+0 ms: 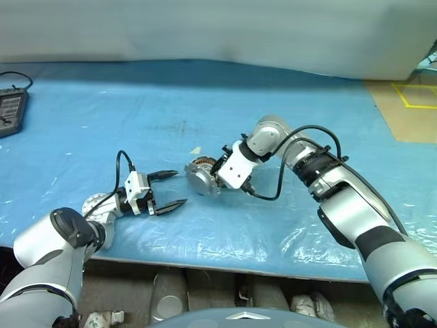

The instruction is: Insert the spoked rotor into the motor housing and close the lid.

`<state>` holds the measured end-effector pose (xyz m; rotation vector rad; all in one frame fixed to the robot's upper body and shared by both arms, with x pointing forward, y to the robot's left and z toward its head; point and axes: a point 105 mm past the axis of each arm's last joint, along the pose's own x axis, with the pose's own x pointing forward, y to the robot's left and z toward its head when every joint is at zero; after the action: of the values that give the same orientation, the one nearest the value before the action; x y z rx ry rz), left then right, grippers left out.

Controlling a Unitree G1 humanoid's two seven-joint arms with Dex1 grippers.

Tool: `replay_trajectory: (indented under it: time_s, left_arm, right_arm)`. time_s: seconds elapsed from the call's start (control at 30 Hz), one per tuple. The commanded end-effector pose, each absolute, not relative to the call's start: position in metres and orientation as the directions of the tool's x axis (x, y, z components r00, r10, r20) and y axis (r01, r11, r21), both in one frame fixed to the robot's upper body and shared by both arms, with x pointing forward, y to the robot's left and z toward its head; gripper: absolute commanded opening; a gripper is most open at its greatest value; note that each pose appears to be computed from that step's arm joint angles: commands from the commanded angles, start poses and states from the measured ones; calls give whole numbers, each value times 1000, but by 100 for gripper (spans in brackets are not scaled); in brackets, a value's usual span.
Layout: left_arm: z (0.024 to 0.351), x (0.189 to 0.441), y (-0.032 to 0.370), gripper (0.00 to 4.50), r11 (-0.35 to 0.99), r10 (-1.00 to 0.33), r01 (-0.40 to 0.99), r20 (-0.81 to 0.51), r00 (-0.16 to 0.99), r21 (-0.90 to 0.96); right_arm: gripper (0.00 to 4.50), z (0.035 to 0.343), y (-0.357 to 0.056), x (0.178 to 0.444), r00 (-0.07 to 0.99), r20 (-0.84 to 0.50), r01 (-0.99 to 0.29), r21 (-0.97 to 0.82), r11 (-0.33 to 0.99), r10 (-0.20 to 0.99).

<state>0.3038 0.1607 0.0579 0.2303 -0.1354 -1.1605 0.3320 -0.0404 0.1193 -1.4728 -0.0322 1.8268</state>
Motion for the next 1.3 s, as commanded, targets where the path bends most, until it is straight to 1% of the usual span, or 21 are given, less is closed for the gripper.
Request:
replay_trajectory:
  time_s: [0.03, 0.1, 0.2, 0.3, 0.4, 0.47, 0.5, 0.53, 0.6, 0.7, 0.73, 0.87, 0.97, 1.07, 1.17, 1.3]
  left_arm:
    - [58, 303, 161, 450, 396, -913, 885, 2, 408, 246]
    - [56, 302, 159, 450, 398, -913, 885, 5, 409, 242]
    - [53, 300, 155, 450, 399, -913, 887, 11, 408, 233]
    - [51, 299, 145, 450, 389, -919, 893, 28, 394, 227]
    - [52, 300, 129, 450, 364, -931, 903, 51, 363, 226]
    - [58, 304, 119, 450, 333, -943, 915, 62, 328, 227]
    - [61, 307, 114, 450, 313, -949, 922, 61, 308, 227]
    - [64, 309, 109, 450, 293, -956, 928, 55, 288, 229]
    - [70, 313, 97, 450, 258, -966, 937, 53, 253, 237]
    - [79, 318, 79, 450, 222, -975, 946, 73, 211, 234]
    - [80, 318, 74, 450, 213, -977, 949, 77, 200, 231]
    - [83, 318, 56, 450, 189, -981, 956, 93, 172, 225]
    - [86, 319, 53, 450, 191, -980, 955, 105, 171, 227]
    - [85, 320, 58, 450, 197, -979, 953, 99, 178, 229]
    - [83, 321, 72, 450, 222, -975, 945, 77, 210, 240]
    - [77, 319, 90, 450, 255, -967, 935, 58, 249, 245]
  right_arm:
    - [175, 139, -48, 320, -77, -759, -620, -471, -627, 646]
    - [175, 142, -58, 312, -87, -741, -682, -443, -582, 666]
    - [175, 150, -69, 300, -77, -701, -789, -392, -473, 709]
    - [175, 156, -83, 292, -7, -676, -906, -307, -290, 737]
    - [175, 161, -96, 284, 31, -662, -962, -225, -158, 748]
    - [175, 166, -102, 279, 66, -644, -990, -137, -30, 763]
    - [175, 170, -105, 278, 106, -625, -994, -86, 66, 774]
    - [175, 174, -105, 278, 141, -606, -987, -26, 157, 783]
    - [175, 182, -108, 277, 194, -582, -950, 88, 298, 790]
    - [175, 183, -104, 277, 232, -574, -877, 226, 424, 785]
    - [175, 183, -103, 281, 251, -570, -858, 244, 452, 783]
    - [175, 173, -96, 311, 362, -543, -749, 315, 583, 758]
    - [175, 167, -90, 317, 382, -545, -715, 337, 612, 747]
    - [175, 160, -87, 318, 402, -565, -693, 327, 643, 721]
    - [175, 150, -92, 319, 414, -602, -659, 319, 681, 683]
    - [175, 151, -89, 316, 392, -610, -659, 336, 673, 688]
